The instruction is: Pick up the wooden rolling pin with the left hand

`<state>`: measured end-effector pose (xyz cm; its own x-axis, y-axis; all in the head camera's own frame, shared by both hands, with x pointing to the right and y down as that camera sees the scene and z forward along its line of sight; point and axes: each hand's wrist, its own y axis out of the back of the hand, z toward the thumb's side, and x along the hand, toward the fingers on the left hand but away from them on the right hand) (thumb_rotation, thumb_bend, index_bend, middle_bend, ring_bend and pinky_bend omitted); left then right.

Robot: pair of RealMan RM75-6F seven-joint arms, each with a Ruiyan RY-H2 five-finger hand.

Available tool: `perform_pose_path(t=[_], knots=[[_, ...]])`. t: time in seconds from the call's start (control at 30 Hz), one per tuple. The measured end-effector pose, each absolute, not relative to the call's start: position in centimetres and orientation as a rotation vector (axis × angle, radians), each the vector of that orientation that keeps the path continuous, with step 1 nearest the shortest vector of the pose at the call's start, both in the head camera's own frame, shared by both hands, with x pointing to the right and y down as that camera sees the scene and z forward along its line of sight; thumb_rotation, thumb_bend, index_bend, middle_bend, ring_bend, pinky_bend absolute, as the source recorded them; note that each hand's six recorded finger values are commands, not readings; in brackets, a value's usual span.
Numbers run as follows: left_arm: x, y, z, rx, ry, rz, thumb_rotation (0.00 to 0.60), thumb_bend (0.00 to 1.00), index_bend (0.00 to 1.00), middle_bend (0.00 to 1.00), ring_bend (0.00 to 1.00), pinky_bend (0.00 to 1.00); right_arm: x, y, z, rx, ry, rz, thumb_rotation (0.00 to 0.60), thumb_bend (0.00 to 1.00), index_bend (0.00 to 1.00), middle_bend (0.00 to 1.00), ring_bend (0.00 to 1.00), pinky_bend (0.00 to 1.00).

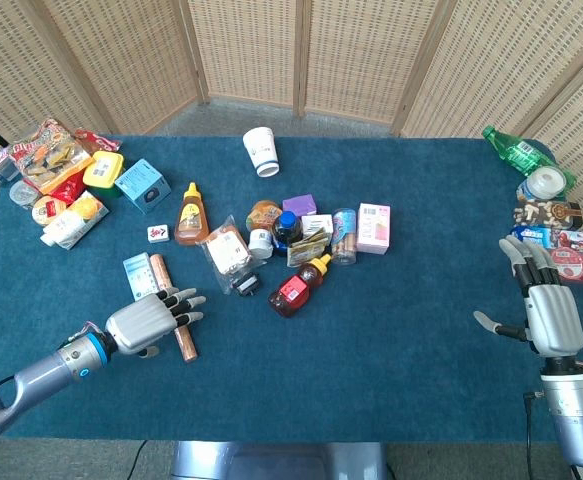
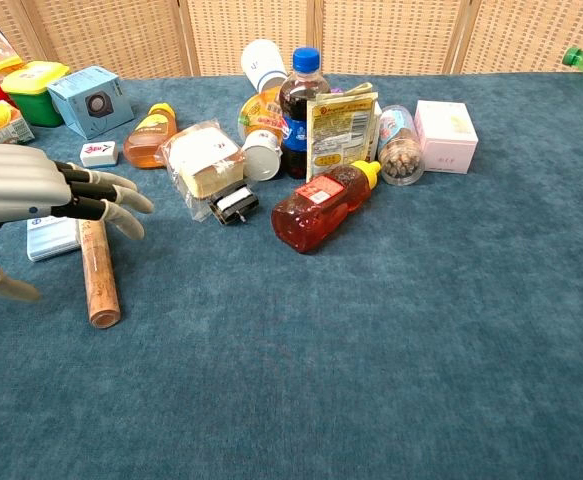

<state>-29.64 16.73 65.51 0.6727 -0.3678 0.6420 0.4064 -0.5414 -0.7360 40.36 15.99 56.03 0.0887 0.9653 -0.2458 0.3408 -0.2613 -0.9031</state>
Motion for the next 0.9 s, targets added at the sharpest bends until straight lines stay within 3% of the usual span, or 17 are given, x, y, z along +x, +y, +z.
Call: perform_pose_path(t=[0.23,0.9], knots=[[-29.17,16.89,65.74,-1.894,-0.063,-0.980,0.600,0.55,0.24,0.00,0.00,0.22,40.42,15.98,56.04,-1.697,-1.304,1.176,0.600,0.00,0.00,0.00,0.00,0.00],[-29.18,17.20,65.98,-1.828,-0.148,-0.950,0.600,0.53,0.23,0.00,0.00,0.19,40.41,16.02,56.07,-1.700,-1.305,1.178,0.600,0.00,0.00,0.00,0.00,0.00]])
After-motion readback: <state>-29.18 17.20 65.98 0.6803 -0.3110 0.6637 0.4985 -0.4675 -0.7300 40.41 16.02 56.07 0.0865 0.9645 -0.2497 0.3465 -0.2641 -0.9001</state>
